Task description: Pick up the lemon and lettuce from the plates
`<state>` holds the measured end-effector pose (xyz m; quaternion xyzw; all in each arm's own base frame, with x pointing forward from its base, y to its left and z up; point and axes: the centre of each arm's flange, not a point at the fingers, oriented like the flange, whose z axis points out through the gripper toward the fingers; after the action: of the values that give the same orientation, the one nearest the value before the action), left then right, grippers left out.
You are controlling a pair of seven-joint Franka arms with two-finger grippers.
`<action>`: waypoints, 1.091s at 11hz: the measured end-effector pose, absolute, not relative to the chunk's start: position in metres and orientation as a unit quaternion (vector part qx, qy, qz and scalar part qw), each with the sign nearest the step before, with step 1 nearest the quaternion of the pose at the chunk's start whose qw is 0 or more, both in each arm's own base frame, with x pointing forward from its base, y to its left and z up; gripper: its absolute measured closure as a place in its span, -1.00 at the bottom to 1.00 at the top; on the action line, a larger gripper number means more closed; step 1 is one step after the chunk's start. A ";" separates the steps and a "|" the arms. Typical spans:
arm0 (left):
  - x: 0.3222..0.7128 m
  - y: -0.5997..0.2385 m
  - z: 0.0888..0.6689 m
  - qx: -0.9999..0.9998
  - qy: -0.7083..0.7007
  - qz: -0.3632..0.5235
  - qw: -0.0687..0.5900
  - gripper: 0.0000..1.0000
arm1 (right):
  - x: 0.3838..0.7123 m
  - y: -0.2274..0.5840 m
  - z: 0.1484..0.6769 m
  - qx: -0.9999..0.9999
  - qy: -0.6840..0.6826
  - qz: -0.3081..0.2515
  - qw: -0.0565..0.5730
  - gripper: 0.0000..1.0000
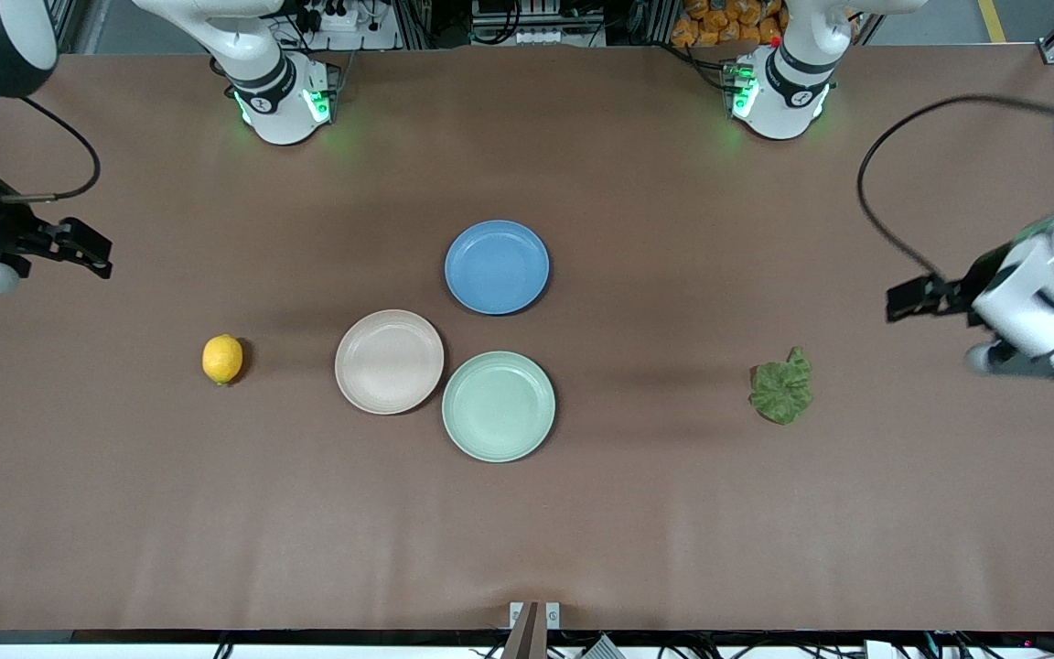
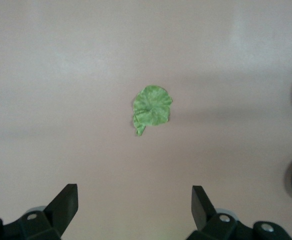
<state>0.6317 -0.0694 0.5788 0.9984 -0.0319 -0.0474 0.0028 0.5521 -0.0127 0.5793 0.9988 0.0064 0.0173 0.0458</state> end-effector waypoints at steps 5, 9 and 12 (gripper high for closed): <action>0.599 -0.031 0.635 0.999 -0.017 -0.028 0.013 -1.00 | 0.550 -0.007 0.612 0.999 0.003 0.021 0.026 -1.00; 0.575 -0.012 0.668 0.999 -0.042 -0.016 0.020 -1.00 | 0.550 -0.010 0.620 1.000 -0.004 0.026 0.009 -1.00; 0.558 -0.001 0.680 0.999 -0.044 -0.012 0.025 -1.00 | 0.551 -0.010 0.618 1.000 -0.003 0.025 0.009 -1.00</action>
<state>0.5577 -0.0008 0.6802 0.9987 -0.0441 -0.0117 0.0245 0.5512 -0.0097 0.6182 0.9996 -0.0031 0.0247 0.0091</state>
